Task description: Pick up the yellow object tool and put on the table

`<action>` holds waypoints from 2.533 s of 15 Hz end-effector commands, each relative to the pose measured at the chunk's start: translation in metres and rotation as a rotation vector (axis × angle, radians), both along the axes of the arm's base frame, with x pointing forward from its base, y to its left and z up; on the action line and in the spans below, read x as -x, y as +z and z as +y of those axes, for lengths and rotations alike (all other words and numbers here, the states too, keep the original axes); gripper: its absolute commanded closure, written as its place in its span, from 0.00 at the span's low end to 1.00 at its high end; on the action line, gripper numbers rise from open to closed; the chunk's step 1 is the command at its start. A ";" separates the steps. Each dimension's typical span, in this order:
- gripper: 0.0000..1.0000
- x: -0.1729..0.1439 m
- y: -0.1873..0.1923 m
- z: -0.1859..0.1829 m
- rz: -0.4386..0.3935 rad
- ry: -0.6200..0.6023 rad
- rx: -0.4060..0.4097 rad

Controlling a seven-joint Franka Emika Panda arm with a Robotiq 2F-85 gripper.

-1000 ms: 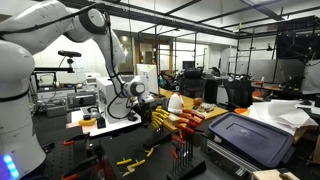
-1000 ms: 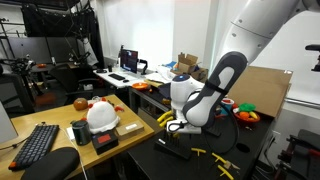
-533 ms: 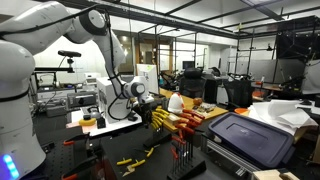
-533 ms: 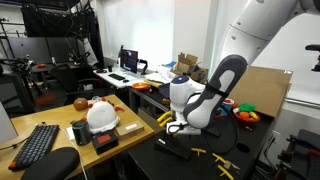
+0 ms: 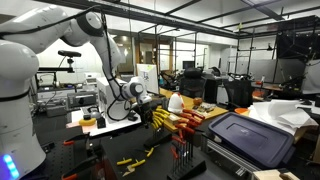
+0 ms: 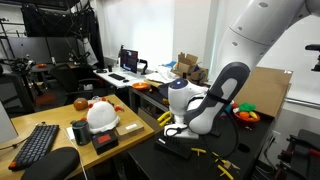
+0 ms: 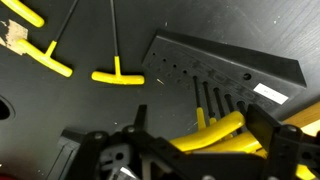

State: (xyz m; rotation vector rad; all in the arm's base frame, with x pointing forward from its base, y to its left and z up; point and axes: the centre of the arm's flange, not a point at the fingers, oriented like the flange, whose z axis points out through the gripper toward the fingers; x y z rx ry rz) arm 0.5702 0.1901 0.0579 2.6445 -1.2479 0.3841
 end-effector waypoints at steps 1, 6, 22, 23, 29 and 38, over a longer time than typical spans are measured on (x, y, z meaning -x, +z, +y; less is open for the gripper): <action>0.00 0.005 0.003 -0.005 -0.036 -0.050 0.022; 0.00 0.009 0.003 -0.009 -0.020 -0.078 0.003; 0.00 0.021 0.007 -0.018 0.015 -0.185 -0.078; 0.25 0.021 0.007 -0.016 0.013 -0.183 -0.074; 0.65 0.025 0.009 -0.002 -0.008 -0.148 -0.060; 1.00 0.031 0.006 0.017 -0.013 -0.074 -0.058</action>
